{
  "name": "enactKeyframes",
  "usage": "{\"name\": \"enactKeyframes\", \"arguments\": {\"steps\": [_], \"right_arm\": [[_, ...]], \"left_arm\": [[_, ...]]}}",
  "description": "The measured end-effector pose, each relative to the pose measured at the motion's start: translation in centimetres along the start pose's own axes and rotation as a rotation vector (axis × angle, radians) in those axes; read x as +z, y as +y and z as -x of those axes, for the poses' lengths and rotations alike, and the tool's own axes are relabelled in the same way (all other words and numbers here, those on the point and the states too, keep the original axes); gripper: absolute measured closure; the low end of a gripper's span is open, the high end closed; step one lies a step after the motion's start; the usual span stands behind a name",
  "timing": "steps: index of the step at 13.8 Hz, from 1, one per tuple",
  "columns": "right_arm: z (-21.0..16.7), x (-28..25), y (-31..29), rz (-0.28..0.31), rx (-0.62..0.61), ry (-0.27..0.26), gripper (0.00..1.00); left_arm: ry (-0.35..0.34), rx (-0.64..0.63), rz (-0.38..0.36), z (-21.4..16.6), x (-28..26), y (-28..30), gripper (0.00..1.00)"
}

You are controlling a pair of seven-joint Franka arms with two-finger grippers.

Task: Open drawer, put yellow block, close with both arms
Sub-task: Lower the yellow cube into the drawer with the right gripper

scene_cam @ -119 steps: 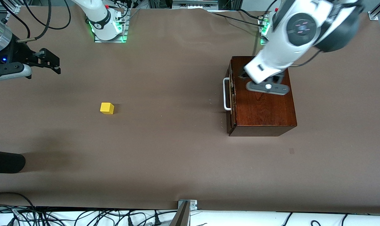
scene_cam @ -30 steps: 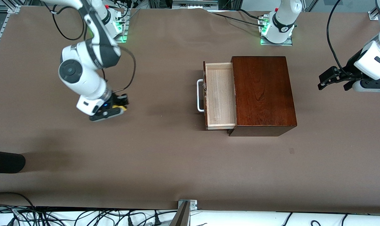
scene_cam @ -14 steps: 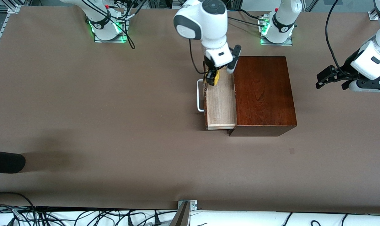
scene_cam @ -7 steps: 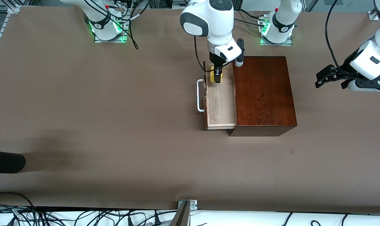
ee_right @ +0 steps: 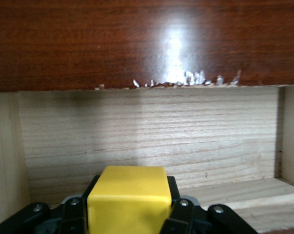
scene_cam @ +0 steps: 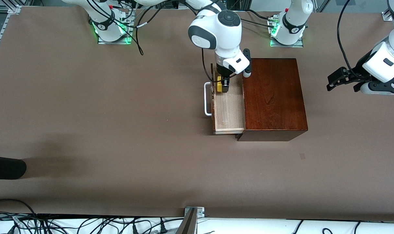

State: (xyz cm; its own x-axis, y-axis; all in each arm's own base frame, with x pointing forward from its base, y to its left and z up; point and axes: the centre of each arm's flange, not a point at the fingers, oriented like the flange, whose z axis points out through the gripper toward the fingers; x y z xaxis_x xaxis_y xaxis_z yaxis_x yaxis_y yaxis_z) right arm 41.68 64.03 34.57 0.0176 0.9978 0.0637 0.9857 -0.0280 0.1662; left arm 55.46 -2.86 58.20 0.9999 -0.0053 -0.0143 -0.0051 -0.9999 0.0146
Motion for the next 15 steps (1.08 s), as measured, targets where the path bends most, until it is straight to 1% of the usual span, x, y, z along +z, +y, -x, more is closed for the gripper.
{"name": "enactKeyframes", "arguments": {"steps": [9,15], "right_arm": [[0.2,2.8,-0.5,-0.025,-0.051,-0.027,0.44],[0.2,4.1,-0.6,-0.031,-0.058,-0.027,0.44]], "left_arm": [[-0.001,0.001,0.0,0.0,0.0,0.1,0.0],[-0.001,0.002,0.0,0.0,0.0,0.1,0.0]]}}
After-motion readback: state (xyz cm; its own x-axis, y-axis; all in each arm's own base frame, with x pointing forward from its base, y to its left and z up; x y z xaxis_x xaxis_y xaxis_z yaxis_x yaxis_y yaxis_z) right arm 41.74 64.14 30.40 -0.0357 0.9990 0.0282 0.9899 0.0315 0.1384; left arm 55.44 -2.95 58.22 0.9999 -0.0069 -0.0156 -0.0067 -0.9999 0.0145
